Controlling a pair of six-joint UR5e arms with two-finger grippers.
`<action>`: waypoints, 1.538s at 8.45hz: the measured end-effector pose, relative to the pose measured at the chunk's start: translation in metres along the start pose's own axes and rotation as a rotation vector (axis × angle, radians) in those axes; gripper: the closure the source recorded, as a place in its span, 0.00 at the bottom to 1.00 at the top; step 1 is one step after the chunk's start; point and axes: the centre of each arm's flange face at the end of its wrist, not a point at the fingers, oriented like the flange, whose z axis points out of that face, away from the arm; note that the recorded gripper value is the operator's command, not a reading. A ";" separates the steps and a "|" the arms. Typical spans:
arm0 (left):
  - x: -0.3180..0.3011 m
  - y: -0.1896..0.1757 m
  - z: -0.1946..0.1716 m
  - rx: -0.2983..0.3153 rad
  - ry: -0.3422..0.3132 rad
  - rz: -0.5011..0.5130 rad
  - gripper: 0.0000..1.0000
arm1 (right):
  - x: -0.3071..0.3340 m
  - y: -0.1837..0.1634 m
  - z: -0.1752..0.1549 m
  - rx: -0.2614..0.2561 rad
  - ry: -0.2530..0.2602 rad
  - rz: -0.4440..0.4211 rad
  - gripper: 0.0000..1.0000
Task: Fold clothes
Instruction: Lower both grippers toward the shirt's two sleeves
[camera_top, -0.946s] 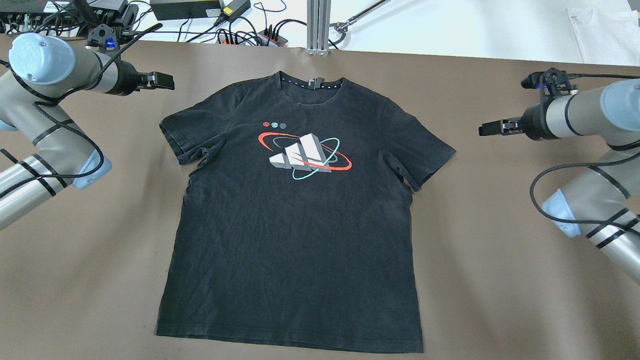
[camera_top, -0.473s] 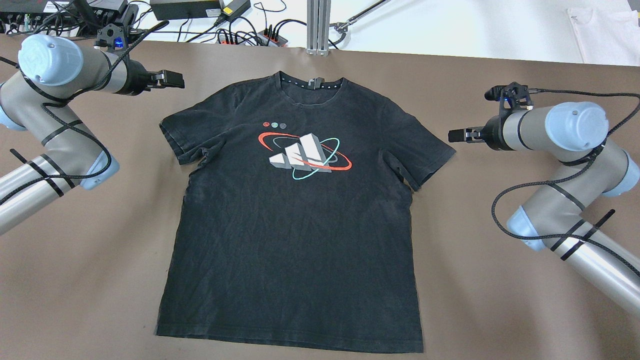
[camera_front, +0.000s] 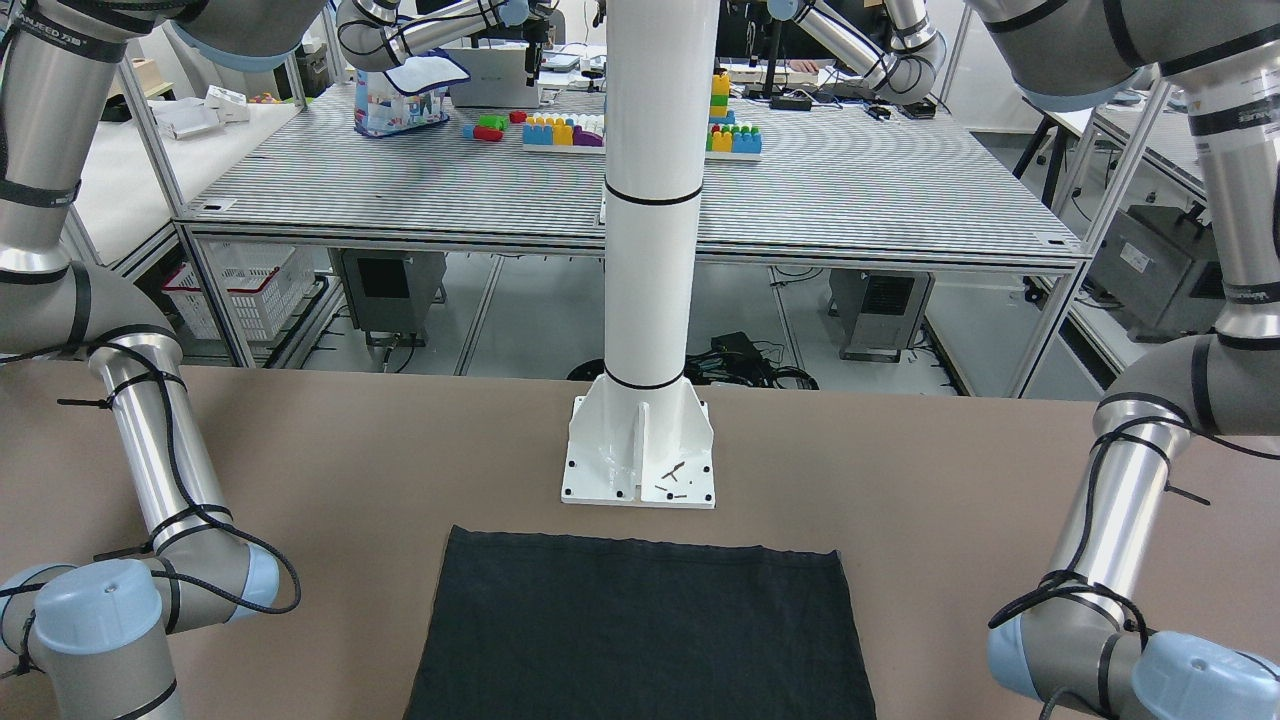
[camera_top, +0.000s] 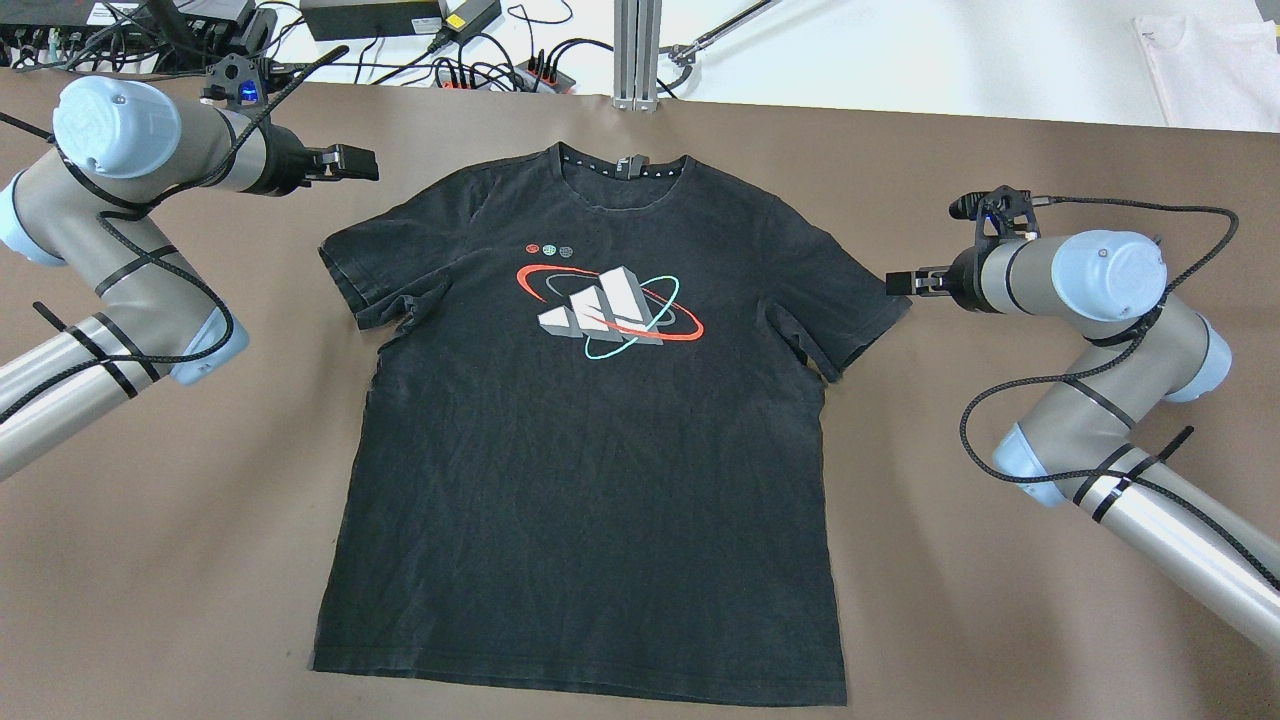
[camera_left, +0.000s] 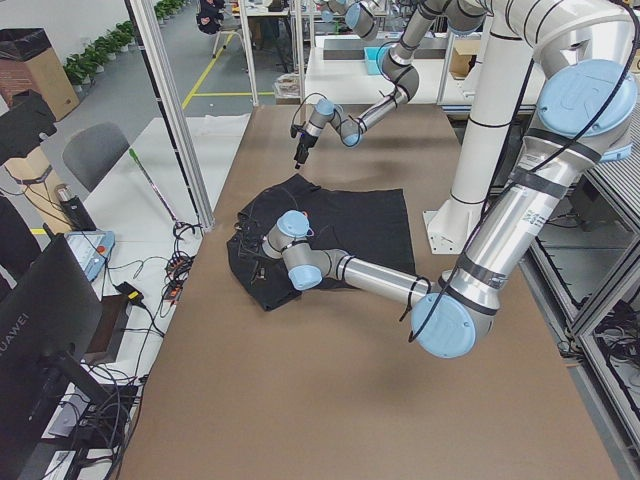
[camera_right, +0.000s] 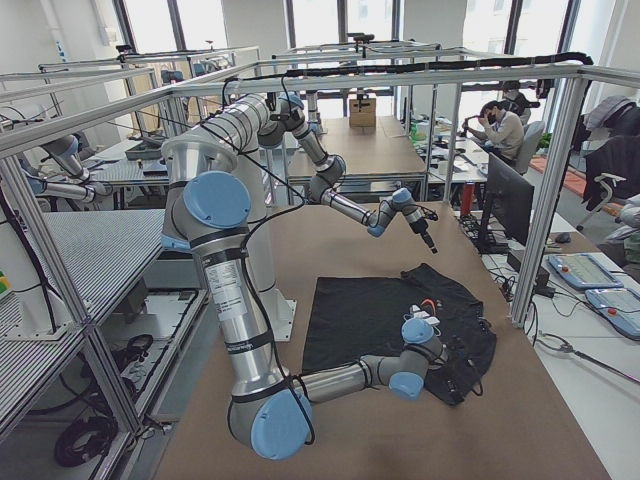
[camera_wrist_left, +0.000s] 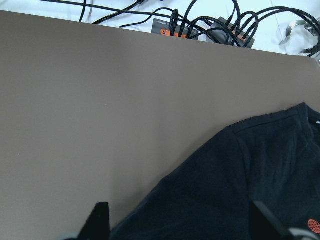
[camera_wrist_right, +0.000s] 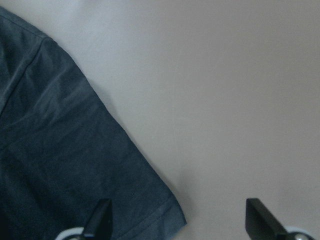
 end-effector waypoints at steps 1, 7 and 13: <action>0.001 0.002 0.001 0.002 -0.002 0.001 0.00 | 0.001 0.005 0.008 0.006 -0.003 -0.005 0.06; 0.001 0.003 0.002 0.002 -0.004 0.002 0.00 | -0.011 0.021 0.019 -0.009 -0.019 -0.017 0.07; 0.001 0.004 0.004 0.000 -0.006 0.011 0.00 | -0.012 0.031 0.025 -0.004 0.004 -0.023 0.13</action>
